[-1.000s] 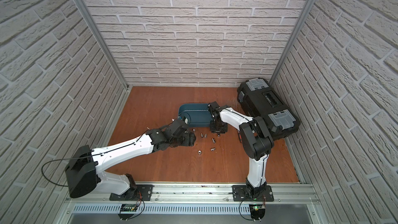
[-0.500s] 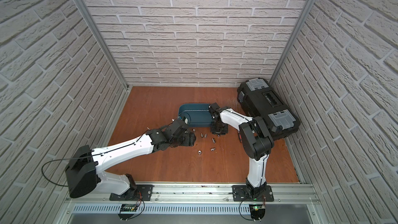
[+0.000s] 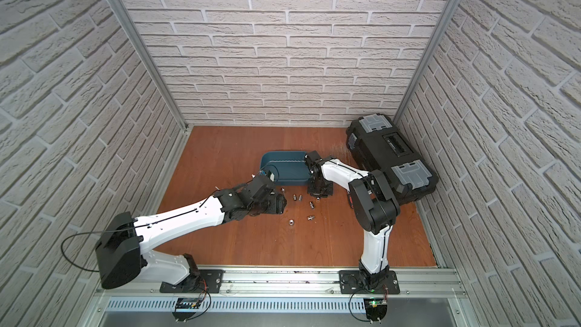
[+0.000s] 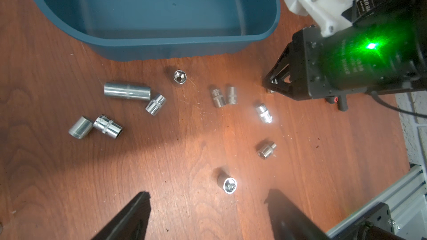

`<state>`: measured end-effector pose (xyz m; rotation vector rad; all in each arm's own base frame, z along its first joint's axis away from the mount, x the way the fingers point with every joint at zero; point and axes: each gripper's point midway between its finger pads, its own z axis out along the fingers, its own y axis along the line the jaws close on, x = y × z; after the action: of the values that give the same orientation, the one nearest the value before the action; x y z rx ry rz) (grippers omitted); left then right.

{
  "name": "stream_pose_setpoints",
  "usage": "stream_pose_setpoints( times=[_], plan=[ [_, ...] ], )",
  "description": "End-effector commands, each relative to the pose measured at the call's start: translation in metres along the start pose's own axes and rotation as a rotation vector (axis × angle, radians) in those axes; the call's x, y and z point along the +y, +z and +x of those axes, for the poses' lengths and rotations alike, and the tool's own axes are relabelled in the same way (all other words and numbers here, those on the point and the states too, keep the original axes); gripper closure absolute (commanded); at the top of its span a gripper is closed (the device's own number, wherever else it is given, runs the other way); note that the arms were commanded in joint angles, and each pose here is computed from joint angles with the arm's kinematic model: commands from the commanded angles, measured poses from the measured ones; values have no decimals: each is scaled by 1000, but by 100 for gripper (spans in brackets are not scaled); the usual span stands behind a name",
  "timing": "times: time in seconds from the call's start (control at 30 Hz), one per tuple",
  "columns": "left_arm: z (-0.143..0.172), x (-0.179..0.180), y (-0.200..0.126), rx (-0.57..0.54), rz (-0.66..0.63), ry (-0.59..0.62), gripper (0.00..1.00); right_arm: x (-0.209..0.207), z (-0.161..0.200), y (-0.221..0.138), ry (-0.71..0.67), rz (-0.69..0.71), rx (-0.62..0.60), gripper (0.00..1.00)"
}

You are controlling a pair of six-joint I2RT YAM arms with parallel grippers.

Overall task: Put the socket on the desktop into the storage box
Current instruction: Pick up the socket head from the center of the board, then place the socket head in the storage box.

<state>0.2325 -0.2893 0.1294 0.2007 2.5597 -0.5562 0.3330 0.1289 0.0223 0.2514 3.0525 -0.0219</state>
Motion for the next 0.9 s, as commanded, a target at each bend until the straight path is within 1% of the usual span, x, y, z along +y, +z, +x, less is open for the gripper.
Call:
stream_pose_setpoints(
  times=[0.0, 0.2, 0.37, 0.7, 0.87],
  plan=[
    [-2, 2, 0, -25, -4, 2, 16, -6, 4, 4, -7, 20, 9, 78],
    [-5, 3, -3, -36, -12, 8, 16, -7, 5, -12, -13, 3, -17, 81],
    [-11, 8, -9, -61, -22, -6, 16, -9, 7, -41, -29, -24, -60, 81],
    [-33, 41, -24, -113, -51, -98, 16, -1, 4, -107, -63, -111, -158, 81],
    [-39, 60, -31, -135, -78, -148, 16, 16, -9, -126, -92, -142, -186, 81]
  ],
)
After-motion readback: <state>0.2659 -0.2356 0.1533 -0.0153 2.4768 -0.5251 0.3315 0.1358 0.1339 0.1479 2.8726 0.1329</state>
